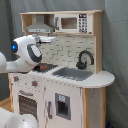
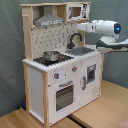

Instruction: Play with the kitchen

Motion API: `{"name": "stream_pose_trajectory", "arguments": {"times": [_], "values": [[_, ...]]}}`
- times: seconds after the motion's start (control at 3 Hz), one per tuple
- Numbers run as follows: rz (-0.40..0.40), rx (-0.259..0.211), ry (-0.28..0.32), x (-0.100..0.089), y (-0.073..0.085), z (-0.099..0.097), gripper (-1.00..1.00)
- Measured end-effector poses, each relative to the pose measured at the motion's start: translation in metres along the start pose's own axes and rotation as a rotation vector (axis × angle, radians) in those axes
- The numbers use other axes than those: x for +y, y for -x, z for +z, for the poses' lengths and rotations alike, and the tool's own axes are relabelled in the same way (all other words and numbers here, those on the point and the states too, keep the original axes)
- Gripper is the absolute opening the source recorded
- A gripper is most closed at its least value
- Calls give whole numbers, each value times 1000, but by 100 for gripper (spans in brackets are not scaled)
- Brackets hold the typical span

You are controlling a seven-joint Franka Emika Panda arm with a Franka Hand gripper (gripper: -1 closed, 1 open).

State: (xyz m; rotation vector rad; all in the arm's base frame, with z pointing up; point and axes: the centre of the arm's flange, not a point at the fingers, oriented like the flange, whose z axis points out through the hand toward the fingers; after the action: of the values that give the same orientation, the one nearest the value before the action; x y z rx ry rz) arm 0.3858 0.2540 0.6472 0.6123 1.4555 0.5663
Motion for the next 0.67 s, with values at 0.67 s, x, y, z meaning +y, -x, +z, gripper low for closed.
{"name": "stream_pose_trajectory", "arguments": {"times": [0.67], "values": [[-41,45,-28,8,23,32,100]]}}
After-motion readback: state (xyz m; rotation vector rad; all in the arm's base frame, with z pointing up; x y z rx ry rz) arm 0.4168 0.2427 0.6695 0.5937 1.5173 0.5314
